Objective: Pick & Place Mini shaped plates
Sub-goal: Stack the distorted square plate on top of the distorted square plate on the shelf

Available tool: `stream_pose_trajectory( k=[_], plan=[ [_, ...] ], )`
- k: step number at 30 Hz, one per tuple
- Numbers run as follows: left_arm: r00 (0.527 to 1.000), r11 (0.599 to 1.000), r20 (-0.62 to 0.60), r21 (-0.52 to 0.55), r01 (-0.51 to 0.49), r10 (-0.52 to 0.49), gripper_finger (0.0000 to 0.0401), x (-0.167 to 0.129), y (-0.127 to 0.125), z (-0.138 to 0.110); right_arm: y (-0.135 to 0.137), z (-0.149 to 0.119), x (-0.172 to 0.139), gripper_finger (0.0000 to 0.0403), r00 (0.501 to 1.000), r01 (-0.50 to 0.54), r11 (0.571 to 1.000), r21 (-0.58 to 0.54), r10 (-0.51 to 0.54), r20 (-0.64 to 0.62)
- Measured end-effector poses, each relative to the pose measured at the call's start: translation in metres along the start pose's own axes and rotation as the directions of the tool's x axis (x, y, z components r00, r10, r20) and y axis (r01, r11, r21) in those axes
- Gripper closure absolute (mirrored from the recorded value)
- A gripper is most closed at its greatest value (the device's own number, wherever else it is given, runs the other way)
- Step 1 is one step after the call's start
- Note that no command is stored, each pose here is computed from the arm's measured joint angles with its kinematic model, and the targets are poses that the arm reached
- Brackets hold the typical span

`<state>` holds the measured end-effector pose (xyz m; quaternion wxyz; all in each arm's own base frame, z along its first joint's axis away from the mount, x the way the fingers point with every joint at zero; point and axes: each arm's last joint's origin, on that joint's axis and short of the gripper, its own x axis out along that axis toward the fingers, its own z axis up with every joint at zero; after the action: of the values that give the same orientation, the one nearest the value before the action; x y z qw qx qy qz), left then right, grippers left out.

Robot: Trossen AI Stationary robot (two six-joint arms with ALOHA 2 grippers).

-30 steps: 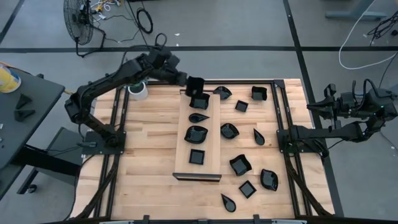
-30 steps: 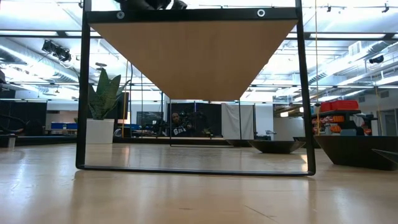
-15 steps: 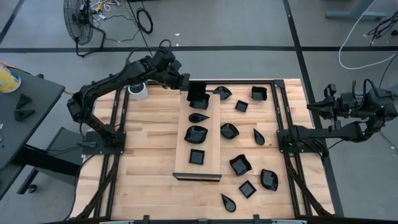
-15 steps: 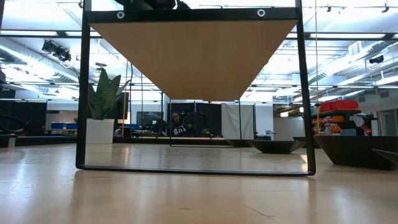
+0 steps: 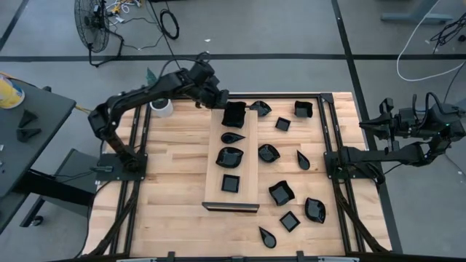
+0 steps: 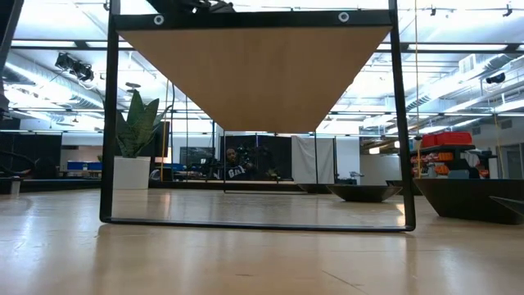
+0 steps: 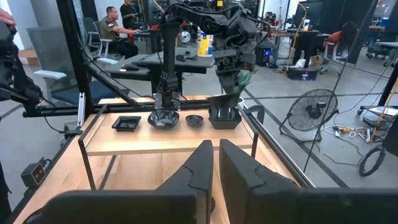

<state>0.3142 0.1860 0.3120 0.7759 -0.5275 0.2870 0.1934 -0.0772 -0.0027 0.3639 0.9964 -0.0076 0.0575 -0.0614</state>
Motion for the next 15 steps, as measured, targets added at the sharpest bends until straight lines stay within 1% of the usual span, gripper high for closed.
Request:
stream_pose_trajectory(
  k=[7,15],
  plan=[
    [1.000,1.000,-0.025,-0.012,-0.014,0.014,0.0398,0.0098,0.0050,0.0009,0.0000,0.0000,-0.0001,0.0369,1.000,0.000,1.000,0.000,0.000,0.000],
    [1.000,1.000,-0.028,-0.009,-0.014,0.014,0.0398,0.0113,0.0044,0.0001,0.0000,0.0000,0.0000,0.0369,1.000,0.000,1.000,0.000,0.000,0.000]
  ],
)
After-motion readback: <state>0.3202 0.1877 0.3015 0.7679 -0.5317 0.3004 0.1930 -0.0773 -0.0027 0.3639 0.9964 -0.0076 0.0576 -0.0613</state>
